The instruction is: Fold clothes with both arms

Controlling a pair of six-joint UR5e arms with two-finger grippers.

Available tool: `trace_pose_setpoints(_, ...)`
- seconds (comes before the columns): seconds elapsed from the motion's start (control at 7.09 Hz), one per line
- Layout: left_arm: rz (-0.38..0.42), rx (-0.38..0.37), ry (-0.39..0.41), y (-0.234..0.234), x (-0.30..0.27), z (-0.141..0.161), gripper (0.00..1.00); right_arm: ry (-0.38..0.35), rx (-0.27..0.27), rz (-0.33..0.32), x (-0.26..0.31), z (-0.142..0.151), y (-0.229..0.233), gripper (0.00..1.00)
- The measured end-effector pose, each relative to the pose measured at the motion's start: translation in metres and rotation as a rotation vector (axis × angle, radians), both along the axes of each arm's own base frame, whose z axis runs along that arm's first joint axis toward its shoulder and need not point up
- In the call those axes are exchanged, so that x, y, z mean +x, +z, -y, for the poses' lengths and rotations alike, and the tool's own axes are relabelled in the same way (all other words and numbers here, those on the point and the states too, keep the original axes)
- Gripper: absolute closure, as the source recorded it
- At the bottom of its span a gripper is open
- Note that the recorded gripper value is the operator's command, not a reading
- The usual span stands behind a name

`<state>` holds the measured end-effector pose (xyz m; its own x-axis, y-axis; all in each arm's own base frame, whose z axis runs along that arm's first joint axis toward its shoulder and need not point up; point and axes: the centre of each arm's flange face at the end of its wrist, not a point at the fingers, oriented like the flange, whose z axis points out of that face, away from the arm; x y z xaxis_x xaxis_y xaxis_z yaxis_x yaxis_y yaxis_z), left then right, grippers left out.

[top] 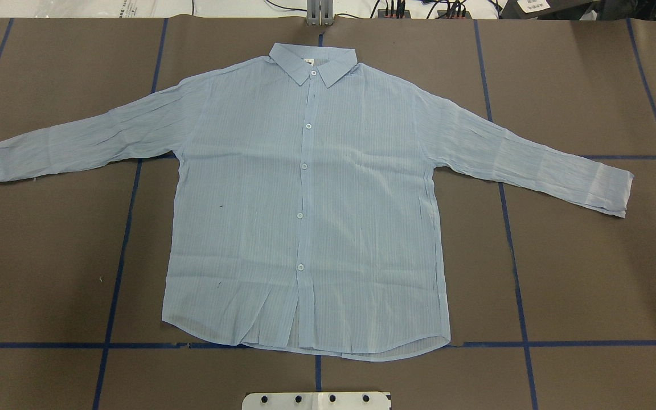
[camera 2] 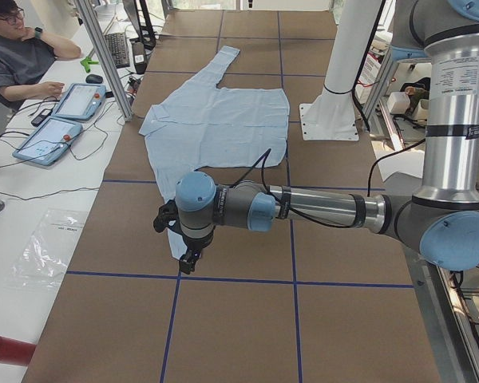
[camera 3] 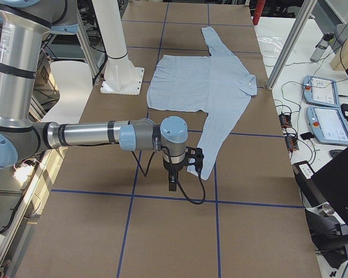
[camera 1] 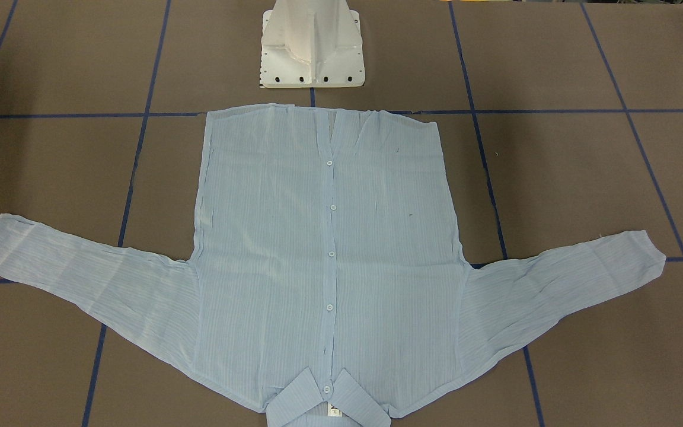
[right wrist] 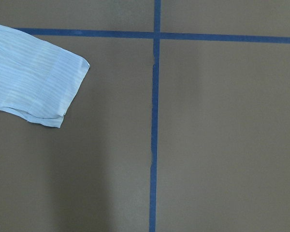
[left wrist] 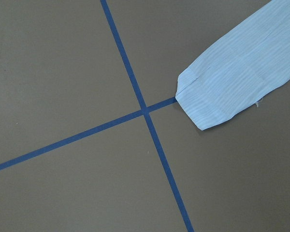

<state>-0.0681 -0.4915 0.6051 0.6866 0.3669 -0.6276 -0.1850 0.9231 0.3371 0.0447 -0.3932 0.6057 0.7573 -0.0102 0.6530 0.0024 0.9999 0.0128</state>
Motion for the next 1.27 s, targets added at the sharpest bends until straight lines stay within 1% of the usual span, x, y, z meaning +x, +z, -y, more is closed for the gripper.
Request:
trace_pose_setpoints(0.28, 0.000, 0.026, 0.000, -0.012, 0.000, 0.006, 0.00, 0.000, 0.007, 0.001, 0.000, 0.004, -0.002, 0.00)
trace_pose_setpoints(0.42, 0.001, 0.067, 0.000, -0.032, 0.000, 0.020, 0.00, 0.001, 0.018, 0.003, -0.001, 0.012, -0.006, 0.00)
trace_pose_setpoints(0.56, 0.000, 0.116, 0.000, -0.057, 0.001, 0.039, 0.00, 0.000, 0.030, 0.005, -0.003, 0.027, -0.010, 0.00)
trace_pose_setpoints(0.85, -0.006, 0.176, 0.000, -0.074, 0.002, 0.056, 0.00, 0.019, 0.027, 0.019, -0.019, 0.075, -0.014, 0.00)
trace_pose_setpoints(0.99, -0.009, 0.211, 0.002, -0.078, 0.003, 0.060, 0.00, 0.052, 0.025, 0.037, -0.043, 0.101, -0.011, 0.00)
trace_pose_setpoints(1.13, -0.011, 0.231, 0.004, -0.082, 0.004, 0.063, 0.00, 0.099, 0.030, 0.068, -0.083, 0.125, -0.002, 0.02)
trace_pose_setpoints(1.27, -0.012, 0.241, 0.005, -0.085, 0.004, 0.065, 0.00, 0.146, 0.030, 0.103, -0.127, 0.140, 0.010, 0.07)
